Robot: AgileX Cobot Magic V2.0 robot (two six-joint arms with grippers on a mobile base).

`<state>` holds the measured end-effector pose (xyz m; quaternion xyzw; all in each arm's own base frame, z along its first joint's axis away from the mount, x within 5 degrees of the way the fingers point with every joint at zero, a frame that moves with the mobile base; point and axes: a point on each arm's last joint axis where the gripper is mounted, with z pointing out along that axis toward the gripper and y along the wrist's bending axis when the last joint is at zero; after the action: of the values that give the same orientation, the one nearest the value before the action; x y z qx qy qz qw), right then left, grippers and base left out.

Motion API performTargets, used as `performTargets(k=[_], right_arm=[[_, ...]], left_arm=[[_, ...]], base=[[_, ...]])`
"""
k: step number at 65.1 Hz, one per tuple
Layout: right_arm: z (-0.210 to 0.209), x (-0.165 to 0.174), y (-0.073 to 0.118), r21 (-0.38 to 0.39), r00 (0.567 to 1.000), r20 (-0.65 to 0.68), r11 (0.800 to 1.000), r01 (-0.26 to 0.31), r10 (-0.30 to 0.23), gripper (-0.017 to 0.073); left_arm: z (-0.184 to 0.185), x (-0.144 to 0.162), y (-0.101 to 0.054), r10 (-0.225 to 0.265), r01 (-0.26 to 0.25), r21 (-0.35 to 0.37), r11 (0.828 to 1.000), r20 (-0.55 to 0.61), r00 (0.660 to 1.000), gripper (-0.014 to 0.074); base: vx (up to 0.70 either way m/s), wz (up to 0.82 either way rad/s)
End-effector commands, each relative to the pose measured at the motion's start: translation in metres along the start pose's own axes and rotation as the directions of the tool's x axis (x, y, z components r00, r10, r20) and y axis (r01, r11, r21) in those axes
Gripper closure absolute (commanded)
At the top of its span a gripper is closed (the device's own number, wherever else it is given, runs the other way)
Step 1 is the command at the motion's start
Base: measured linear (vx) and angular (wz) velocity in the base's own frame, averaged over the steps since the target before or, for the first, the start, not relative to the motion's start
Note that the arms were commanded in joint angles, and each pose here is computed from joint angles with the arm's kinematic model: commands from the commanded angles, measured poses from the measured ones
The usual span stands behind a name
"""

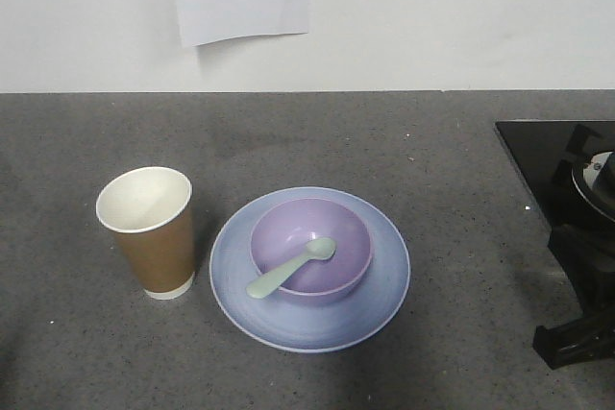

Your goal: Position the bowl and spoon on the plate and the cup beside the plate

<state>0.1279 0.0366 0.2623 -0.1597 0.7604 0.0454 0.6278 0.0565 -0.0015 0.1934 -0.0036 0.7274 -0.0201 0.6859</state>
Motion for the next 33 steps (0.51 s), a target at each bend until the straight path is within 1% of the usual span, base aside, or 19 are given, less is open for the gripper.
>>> performTargets(k=[1,33], right_arm=[[-0.0002,-0.0156,-0.0024,0.015,0.995,0.098,1.000,0.005,-0.006,0.0561],[-0.0002,-0.0156,-0.0024,0.015,0.995,0.098,1.000,0.005,-0.006,0.0561]], left_arm=[[0.0001,0.0023,0.0003,-0.014,0.014,0.001,1.000,0.059,0.998,0.0599],[0.0001,0.0023,0.0003,-0.014,0.014,0.001,1.000,0.059,0.998,0.0599]], base=[[0.00,0.00],[0.00,0.00]])
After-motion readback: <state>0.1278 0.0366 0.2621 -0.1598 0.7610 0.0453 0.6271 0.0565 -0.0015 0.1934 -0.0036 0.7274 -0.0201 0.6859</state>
